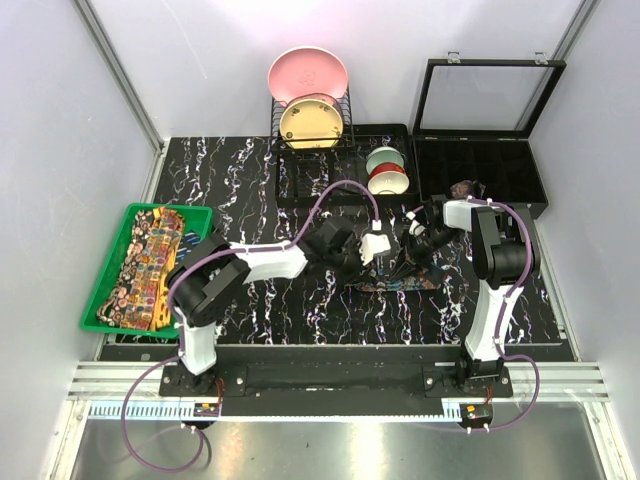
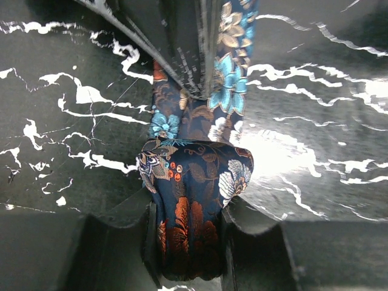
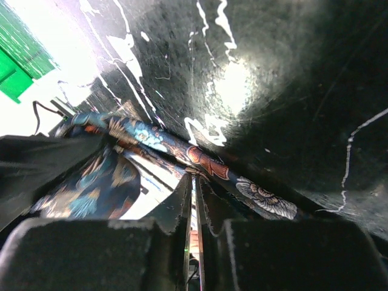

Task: Roll the ties
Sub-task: Roll the tie at the center of the board.

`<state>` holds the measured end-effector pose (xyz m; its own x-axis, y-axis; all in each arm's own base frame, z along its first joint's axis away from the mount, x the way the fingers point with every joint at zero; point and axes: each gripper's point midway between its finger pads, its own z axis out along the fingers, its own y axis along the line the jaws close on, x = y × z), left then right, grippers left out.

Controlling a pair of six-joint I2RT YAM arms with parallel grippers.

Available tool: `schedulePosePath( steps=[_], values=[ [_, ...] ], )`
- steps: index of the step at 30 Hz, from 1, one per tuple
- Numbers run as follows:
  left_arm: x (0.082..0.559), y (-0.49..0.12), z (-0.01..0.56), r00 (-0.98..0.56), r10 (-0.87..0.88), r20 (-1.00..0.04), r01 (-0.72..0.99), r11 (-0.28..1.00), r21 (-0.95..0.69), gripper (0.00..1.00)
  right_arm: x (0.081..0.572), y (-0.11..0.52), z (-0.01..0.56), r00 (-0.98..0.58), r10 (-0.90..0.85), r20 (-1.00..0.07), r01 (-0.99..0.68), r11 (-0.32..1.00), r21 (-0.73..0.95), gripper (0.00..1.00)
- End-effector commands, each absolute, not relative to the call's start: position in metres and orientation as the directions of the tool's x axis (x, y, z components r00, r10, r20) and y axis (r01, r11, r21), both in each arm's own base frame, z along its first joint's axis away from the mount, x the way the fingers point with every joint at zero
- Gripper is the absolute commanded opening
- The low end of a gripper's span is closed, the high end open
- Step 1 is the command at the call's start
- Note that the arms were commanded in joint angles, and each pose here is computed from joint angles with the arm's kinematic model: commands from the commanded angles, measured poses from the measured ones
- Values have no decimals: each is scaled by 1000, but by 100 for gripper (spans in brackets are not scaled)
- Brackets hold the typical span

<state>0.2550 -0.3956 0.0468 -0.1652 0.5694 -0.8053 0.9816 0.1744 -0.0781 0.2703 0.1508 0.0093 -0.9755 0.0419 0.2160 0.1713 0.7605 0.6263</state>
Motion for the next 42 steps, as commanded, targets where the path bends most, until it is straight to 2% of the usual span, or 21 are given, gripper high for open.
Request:
schedulePosePath(
  steps=[1,6,7,10,12,16,23,26,28,29,30,32,36,40,42],
  values=[
    [267,-399,32,-134,617,-775,982,188,-20,13,270,139,-9,-981,27,193,132,822,555,11],
    [263,-389,14,-107,678,-728,985,174,17,16,288,162,36,-996,2,94,67,712,699,21],
    [261,-385,11,-118,692,-712,984,175,7,16,292,165,46,-998,0,70,50,690,722,31],
    [261,-381,7,-118,702,-702,984,178,12,18,293,178,78,-1000,-14,28,14,598,801,50],
    [259,-382,6,-119,704,-700,984,176,10,19,290,185,89,-999,-19,28,13,550,835,54],
    [258,-381,7,-115,701,-704,985,173,11,21,280,196,87,-997,-52,60,24,523,852,54],
    [255,-379,6,-110,699,-706,987,160,4,22,272,208,69,-995,-85,55,1,537,844,51],
    [254,-380,7,-105,695,-711,988,153,3,22,273,205,57,-995,-85,55,-3,564,826,47],
    [252,-381,7,-103,695,-711,989,146,-1,23,273,202,50,-995,-87,52,-9,587,810,35],
    [253,-381,8,-99,694,-713,990,144,3,23,272,201,49,-995,-90,51,-12,592,806,25],
    [252,-381,8,-100,694,-713,990,141,-1,24,272,201,47,-994,-90,54,-10,596,803,9],
    [253,-382,11,-96,692,-716,990,139,2,25,271,198,44,-994,-86,61,-5,614,789,0],
    [255,-384,18,-91,681,-726,991,136,3,29,272,193,39,-995,-81,52,-13,647,762,0],
    [257,-390,30,-91,663,-743,990,139,2,38,274,185,32,-997,-67,42,-16,692,722,0],
    [257,-392,35,-90,653,-752,990,138,1,46,276,181,31,-998,-60,34,-18,706,708,0]
  ],
)
